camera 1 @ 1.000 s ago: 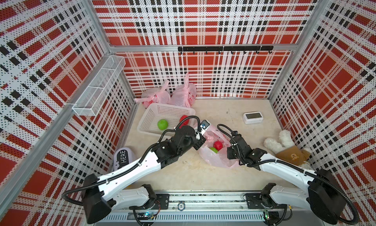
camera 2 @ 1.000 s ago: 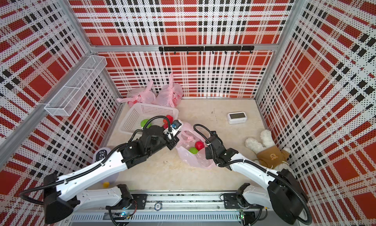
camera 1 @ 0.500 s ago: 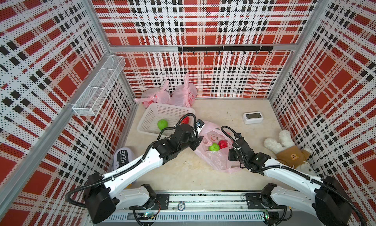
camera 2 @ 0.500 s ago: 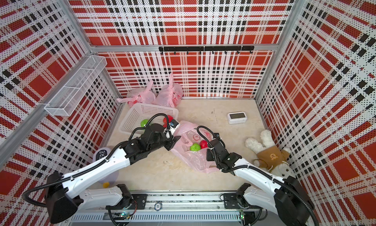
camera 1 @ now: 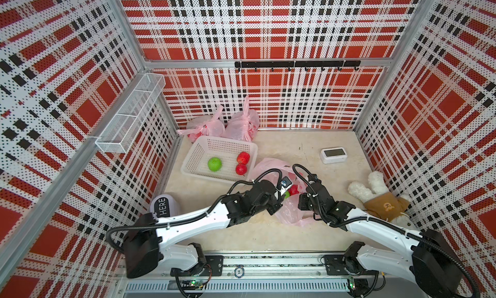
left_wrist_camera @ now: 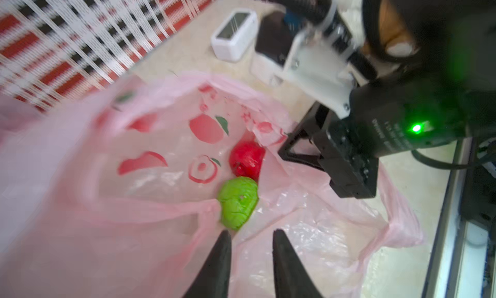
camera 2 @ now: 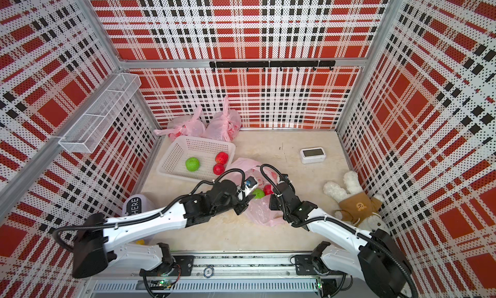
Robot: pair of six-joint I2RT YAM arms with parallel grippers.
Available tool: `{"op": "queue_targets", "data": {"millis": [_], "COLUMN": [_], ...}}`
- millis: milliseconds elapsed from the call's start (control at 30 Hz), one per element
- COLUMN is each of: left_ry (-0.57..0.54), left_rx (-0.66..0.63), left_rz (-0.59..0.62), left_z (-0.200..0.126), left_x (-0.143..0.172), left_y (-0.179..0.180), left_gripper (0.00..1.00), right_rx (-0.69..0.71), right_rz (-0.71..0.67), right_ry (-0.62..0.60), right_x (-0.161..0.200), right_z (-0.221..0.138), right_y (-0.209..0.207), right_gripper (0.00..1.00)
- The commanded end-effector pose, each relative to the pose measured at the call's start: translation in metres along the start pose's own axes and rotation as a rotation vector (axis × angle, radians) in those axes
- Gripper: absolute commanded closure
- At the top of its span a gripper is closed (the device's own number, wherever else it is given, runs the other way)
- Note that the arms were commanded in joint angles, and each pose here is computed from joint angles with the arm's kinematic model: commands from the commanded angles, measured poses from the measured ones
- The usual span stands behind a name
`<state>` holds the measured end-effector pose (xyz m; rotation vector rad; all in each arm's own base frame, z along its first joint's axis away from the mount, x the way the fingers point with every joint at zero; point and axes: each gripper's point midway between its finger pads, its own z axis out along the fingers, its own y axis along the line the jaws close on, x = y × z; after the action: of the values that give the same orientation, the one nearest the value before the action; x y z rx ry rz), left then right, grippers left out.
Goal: Untie the knot of a plastic bag & take out the apple
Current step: Pick up the apple from the plastic bag.
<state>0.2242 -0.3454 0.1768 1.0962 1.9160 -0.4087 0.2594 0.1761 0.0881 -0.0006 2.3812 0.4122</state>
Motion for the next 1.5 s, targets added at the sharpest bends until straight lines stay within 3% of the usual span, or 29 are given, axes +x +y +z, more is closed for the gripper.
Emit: {"op": "queue_targets", "data": {"millis": [0,133,300,633,1000,1267,1467], "left_ry": [-0.011,0.032,0.048,0.154,0.236,0.176,0.105], "left_rx": [0.085,0.109,0.047,-0.034,-0.056,-0.049,-0.058], "left_rz": [-0.097,-0.224,-0.28,-0.339,-0.366,-0.353,-0.37], "left_z": [0.024,0.057,0.08,0.12,0.142,0.112,0.086], "left_x": [-0.012,-0.001,0.008,0.039,0.069,0.046,0.022], "left_y": [-0.009,0.006,0.026,0.031,0.031,0.043,0.058], "left_gripper": [0.73,0.73,0.49,0.31,0.29,0.42,0.43], "right_rx": [-0.017,-0.009,-0.015,-0.019,-0.009,0.001,-0.003], "right_rz": [0.031,0.04,0.051,0.045,0.045,0.043,0.039], "right_ry": [-0.012,-0.008,-0.027,0.001,0.014,0.007,0.007], "right_x": [0.001,0.004,0.007,0.009,0.015,0.015,0.012], "right_z": [0.0,-0.005,-0.012,-0.007,-0.001,-0.001,0.002], "right_y": [0.002,-0.003,-0.008,-0.004,-0.007,-0.009,-0.006], "right_gripper": [1.0,1.0,1.0,1.0,1.0,1.0,1.0]}}
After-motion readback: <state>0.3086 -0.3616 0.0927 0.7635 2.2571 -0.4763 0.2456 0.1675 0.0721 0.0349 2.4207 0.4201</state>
